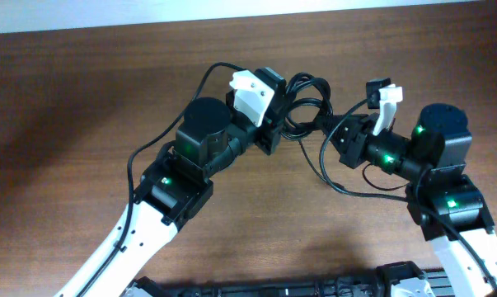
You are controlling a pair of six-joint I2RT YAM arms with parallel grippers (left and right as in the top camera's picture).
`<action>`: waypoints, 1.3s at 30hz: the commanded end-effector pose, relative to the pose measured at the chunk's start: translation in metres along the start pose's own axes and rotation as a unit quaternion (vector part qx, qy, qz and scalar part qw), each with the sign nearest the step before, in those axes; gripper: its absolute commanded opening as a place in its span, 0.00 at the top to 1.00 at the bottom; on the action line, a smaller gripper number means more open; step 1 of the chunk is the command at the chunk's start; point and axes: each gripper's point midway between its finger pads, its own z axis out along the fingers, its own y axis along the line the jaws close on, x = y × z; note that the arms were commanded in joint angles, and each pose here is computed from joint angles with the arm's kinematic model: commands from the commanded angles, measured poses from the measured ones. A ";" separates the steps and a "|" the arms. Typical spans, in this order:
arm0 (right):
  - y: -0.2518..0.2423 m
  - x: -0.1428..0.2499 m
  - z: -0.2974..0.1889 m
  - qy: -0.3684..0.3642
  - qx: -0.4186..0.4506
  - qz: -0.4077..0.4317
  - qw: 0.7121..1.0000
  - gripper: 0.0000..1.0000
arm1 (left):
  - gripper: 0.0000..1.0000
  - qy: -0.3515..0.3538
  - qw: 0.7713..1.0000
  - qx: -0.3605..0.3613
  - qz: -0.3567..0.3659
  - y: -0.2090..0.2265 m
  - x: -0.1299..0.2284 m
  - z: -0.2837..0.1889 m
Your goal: Untangle cables
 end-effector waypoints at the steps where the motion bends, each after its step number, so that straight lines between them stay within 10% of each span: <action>1: 0.029 -0.007 -0.012 -0.015 -0.049 -0.039 0.998 0.96 | 1.00 -0.008 0.998 -0.058 0.003 0.020 -0.007 -0.005; 28: 0.108 -0.011 -0.038 -0.002 -0.253 -0.117 0.960 0.96 | 1.00 0.013 0.990 -0.139 0.001 0.050 0.006 -0.003; 39: 0.120 -0.003 -0.046 0.016 -0.290 -0.133 0.948 0.96 | 1.00 -0.050 0.940 -0.337 -0.001 0.111 -0.021 -0.036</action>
